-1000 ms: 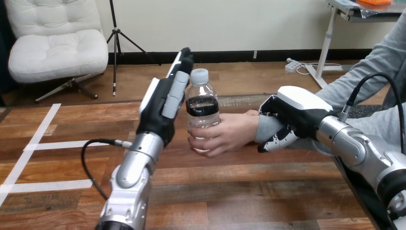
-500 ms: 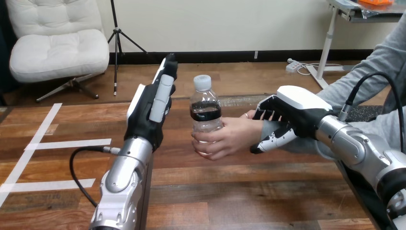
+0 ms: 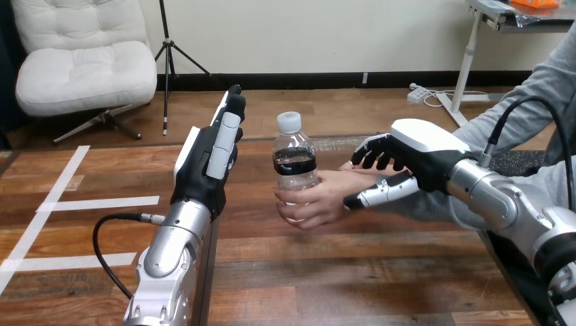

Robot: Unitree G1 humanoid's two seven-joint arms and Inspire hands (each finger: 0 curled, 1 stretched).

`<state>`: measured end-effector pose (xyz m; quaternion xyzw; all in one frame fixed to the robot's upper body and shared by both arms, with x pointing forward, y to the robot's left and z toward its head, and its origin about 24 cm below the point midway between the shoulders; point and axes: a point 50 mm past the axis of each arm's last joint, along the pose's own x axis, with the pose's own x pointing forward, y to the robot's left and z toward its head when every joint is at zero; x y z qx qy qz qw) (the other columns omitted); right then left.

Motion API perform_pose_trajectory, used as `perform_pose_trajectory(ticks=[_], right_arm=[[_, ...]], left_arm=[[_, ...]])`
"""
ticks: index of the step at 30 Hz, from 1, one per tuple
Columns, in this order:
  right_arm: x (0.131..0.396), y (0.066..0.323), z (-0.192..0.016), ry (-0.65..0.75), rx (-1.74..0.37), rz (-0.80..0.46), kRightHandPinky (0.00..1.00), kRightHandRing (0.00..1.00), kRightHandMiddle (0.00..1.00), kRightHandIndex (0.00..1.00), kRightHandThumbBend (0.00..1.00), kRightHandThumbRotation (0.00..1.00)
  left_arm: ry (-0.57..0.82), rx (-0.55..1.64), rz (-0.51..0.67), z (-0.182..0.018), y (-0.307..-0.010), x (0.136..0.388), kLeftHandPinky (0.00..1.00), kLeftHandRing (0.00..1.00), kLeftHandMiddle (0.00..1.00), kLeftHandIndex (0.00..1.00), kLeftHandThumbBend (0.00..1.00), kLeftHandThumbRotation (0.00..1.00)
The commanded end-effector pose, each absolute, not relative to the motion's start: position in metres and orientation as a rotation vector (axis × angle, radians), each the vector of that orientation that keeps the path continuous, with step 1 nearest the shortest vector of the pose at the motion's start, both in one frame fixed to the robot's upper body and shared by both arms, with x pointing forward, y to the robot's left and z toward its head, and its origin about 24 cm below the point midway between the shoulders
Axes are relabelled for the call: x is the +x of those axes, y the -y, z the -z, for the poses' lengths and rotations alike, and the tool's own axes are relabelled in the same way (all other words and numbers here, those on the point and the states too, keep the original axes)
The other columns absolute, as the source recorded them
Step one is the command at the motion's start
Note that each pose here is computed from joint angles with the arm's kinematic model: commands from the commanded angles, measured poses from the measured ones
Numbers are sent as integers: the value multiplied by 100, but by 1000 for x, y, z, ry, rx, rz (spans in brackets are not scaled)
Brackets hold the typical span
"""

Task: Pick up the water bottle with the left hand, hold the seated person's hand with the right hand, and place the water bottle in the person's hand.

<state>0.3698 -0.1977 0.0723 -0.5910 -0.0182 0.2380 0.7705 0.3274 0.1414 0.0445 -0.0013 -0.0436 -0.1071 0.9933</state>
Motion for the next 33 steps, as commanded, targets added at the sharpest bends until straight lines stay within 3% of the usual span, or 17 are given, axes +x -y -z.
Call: perform_pose_trajectory(ticks=[1,33], right_arm=[[388,193,-115,132,-1327,-470,65,76,77,79,100,99],[385,199,-113,99,-1221,-485,68,79,80,83,100,100]], left_arm=[[195,4,220,-72,-141,335,100,100,100,100,99,100],[201,3,203,-70,-146,330,100,100,100,100,97,100]])
